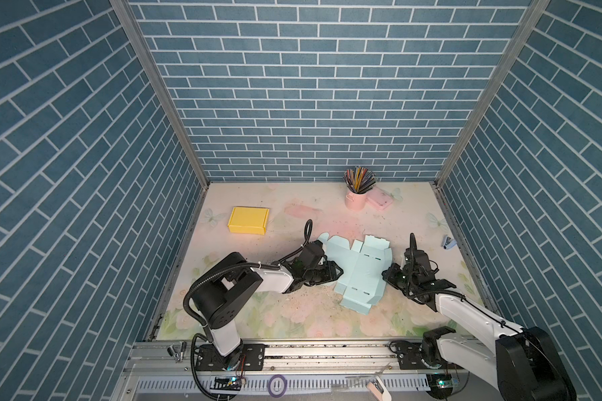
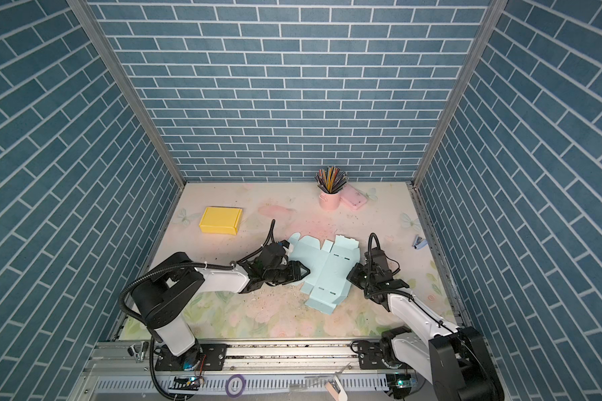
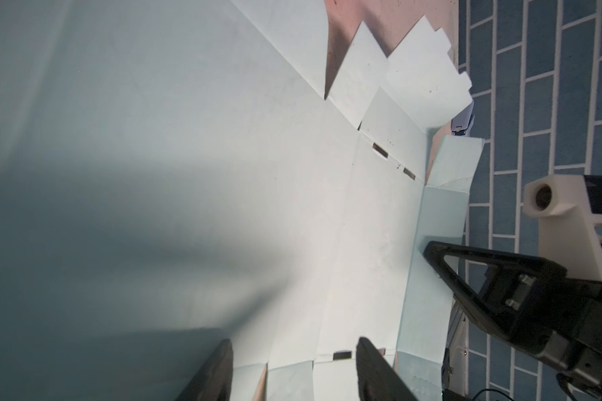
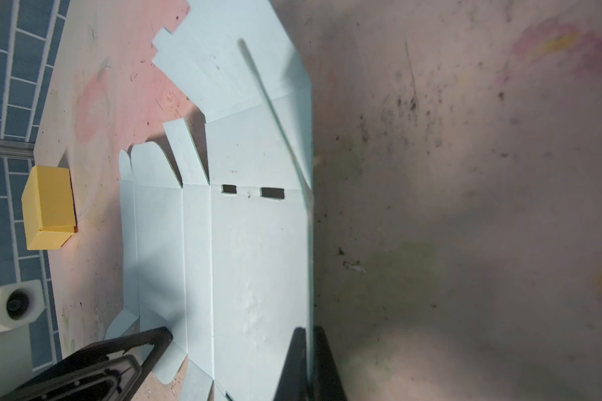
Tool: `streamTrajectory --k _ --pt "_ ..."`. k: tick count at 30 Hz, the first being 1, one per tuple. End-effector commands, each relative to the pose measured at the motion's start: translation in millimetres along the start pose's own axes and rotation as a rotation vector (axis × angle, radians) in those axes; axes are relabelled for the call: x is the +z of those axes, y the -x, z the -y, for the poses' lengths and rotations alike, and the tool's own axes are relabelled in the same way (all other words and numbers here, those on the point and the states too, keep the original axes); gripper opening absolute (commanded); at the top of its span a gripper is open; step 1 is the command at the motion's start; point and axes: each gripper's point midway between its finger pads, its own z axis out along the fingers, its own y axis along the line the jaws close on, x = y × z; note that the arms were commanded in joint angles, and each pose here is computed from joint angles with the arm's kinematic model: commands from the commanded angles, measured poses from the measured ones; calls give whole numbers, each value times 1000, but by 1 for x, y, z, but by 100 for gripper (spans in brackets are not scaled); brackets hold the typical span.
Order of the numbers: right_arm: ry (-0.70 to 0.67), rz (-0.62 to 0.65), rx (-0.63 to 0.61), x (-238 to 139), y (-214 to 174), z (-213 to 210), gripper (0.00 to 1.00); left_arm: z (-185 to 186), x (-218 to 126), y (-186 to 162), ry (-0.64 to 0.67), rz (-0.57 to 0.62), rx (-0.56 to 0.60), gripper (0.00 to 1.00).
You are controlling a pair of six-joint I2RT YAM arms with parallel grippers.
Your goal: Fold the paper box
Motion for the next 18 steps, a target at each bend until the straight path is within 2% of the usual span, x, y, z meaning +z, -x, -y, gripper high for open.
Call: streamTrajectory --k 1,6,10,14,16,18 --pt "-54 -11 -135 -8 13 -10 1 -17 -27 -10 96 1 -12 58" --pt "-190 -175 -434 -8 17 -30 0 6 -82 25 15 73 42 58" --pt "-235 -232 -701 1 19 -59 0 15 -101 50 -86 85 95 53" --pt "-231 -202 -976 16 25 -94 0 30 -116 77 -230 143 129 35" --pt "-239 -194 -1058 27 29 -103 0 39 -117 85 -236 137 182 24" --pt "-261 -184 -1119 38 36 -109 0 39 -113 96 -230 151 171 14"
